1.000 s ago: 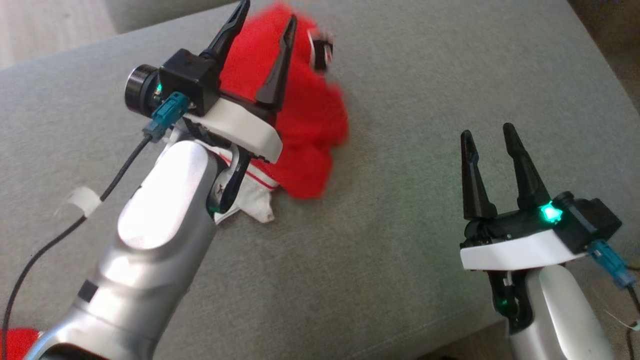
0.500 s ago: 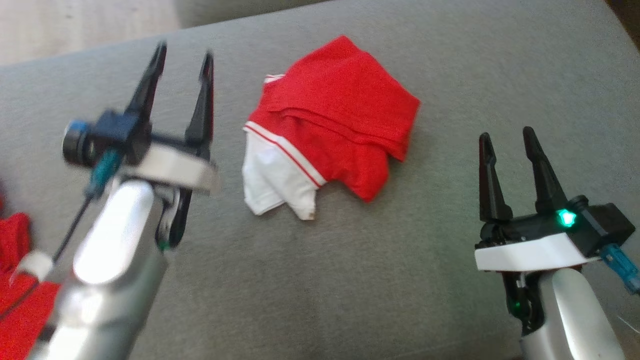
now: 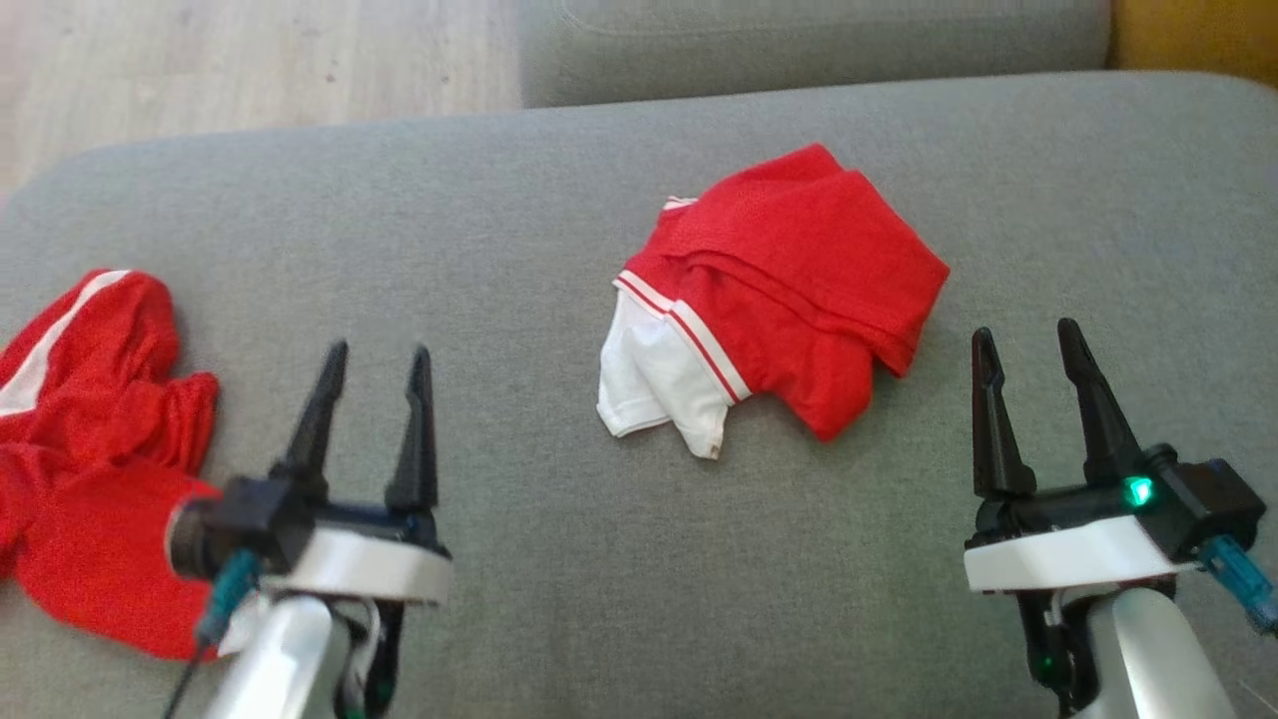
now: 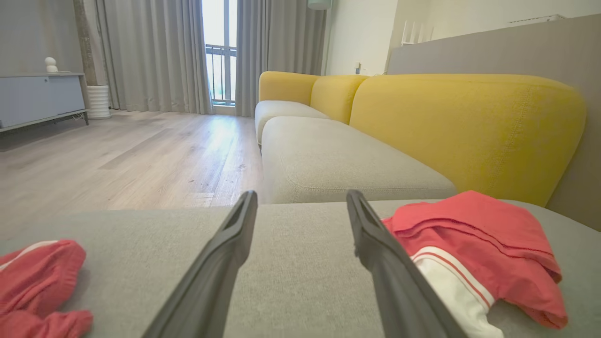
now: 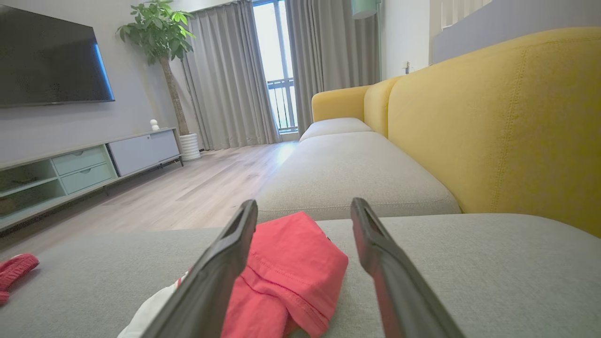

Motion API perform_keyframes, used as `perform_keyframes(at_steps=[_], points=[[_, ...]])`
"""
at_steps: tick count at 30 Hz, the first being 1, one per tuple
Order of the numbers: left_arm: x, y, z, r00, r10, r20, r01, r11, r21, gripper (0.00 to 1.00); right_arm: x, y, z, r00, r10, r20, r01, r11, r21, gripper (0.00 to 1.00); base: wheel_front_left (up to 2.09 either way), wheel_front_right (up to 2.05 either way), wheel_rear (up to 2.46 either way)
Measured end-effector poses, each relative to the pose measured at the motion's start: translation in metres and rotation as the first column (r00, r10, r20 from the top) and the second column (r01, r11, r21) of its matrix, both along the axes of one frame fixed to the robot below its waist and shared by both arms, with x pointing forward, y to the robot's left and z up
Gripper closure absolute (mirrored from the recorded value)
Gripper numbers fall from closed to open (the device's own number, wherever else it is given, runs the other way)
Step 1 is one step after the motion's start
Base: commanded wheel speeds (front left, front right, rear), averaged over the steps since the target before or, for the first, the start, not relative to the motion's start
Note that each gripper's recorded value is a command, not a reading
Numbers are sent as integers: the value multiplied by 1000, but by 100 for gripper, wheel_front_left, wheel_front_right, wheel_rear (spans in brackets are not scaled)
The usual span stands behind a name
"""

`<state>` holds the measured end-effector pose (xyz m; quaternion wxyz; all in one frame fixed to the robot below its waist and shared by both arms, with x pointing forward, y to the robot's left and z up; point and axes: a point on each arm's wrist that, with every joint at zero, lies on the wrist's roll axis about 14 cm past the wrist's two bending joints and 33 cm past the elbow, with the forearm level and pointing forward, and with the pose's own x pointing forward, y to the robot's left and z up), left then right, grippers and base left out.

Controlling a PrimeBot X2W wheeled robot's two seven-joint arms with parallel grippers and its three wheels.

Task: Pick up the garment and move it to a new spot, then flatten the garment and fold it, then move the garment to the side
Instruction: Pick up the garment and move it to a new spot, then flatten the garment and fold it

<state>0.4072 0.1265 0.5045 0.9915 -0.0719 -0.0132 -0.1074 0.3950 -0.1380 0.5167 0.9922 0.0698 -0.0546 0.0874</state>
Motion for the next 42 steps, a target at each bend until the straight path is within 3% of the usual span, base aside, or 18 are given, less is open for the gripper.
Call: perform_keyframes(at_steps=[7, 15, 21, 31, 38, 42], points=[[-24, 4, -12, 999, 40, -29, -40, 999, -2, 0, -4, 6, -1, 1000, 18, -4, -18, 1000, -6, 0, 0, 0, 0], [-21, 2, -6, 999, 48, -7, -48, 998, -27, 0, -7, 7, -7, 1000, 20, -23, -20, 1000, -10, 0, 0, 0, 0], [-20, 1, -13, 999, 41, -24, -42, 998, -39, 0, -1, 35, -25, 992, 106, -69, -110, 992, -64, 0, 0, 0, 0], [-15, 15, -28, 994, 85, -70, -89, 995, -46, 0, 55, 97, -54, 947, 272, -170, -302, 935, -185, 0, 0, 0, 0], [-19, 31, -42, 984, 132, -115, -138, 990, -38, 0, 94, 110, -84, 923, 270, -275, -345, 897, -278, 0, 0, 0, 0], [-19, 39, -46, 980, 153, -126, -158, 987, -30, 0, 108, 106, -103, 913, 238, -330, -338, 896, -288, 0, 0, 0, 0]])
